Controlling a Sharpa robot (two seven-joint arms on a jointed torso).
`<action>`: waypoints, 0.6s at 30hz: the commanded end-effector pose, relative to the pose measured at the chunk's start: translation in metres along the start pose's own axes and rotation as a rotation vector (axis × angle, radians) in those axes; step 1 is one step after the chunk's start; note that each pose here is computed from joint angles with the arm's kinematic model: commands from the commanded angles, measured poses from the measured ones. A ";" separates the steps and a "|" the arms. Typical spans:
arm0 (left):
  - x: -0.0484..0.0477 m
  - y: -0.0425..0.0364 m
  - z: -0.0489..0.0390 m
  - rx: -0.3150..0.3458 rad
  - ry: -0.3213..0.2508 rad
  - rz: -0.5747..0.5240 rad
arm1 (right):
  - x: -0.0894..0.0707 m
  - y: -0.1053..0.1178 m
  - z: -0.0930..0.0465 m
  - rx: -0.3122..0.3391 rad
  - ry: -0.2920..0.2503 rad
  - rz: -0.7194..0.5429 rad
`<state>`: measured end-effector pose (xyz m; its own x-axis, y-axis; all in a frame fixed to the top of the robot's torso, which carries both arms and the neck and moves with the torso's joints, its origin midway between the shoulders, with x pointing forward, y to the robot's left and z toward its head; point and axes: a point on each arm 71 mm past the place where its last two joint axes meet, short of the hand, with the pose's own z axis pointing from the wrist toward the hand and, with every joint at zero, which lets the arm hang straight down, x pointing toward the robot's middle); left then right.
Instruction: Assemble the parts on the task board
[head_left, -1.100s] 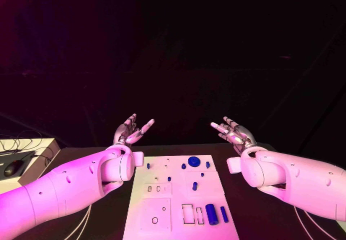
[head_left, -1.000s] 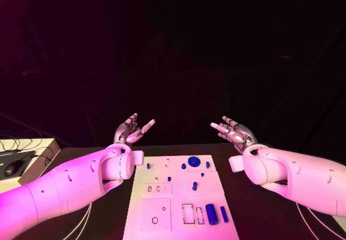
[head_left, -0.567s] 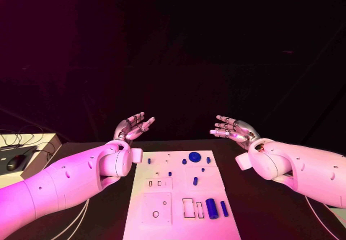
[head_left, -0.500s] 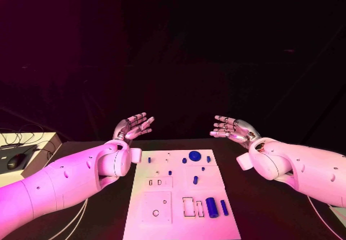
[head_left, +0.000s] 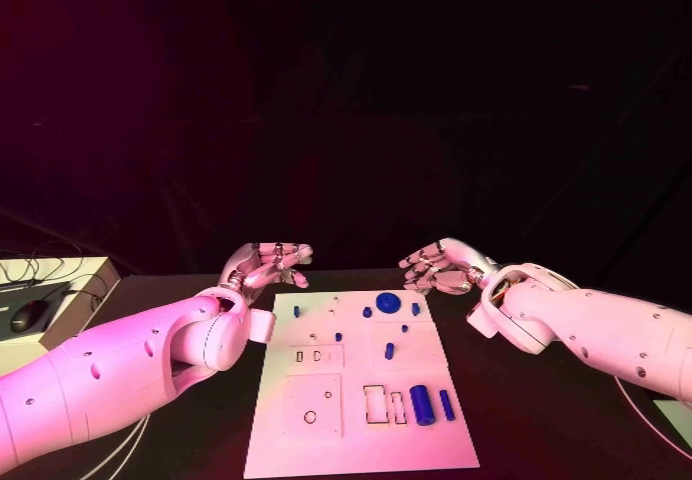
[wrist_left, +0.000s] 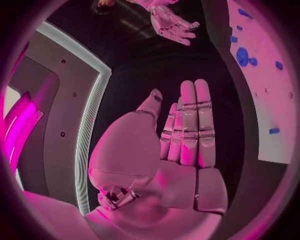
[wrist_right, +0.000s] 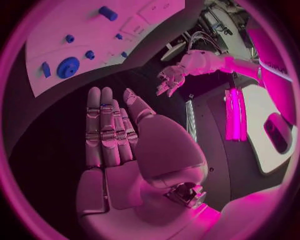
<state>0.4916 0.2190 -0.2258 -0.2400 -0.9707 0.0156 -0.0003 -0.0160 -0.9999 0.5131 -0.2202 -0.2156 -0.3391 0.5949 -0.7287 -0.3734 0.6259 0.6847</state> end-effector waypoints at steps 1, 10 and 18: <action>0.0113 -0.0002 -0.0098 -0.003 0.111 0.031 | 0.005 0.001 0.005 0.020 0.025 -0.251; 0.0144 -0.0110 -0.0325 -0.003 0.161 0.021 | 0.017 0.014 0.021 0.024 0.014 -0.421; 0.0161 -0.0247 -0.0425 0.011 0.199 0.011 | 0.022 0.028 0.036 0.020 0.008 -0.498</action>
<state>0.4498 0.2185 -0.2021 -0.3802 -0.9249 0.0096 0.0124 -0.0155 -0.9998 0.5236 -0.1711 -0.2151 -0.1840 0.2831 -0.9413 -0.4831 0.8079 0.3375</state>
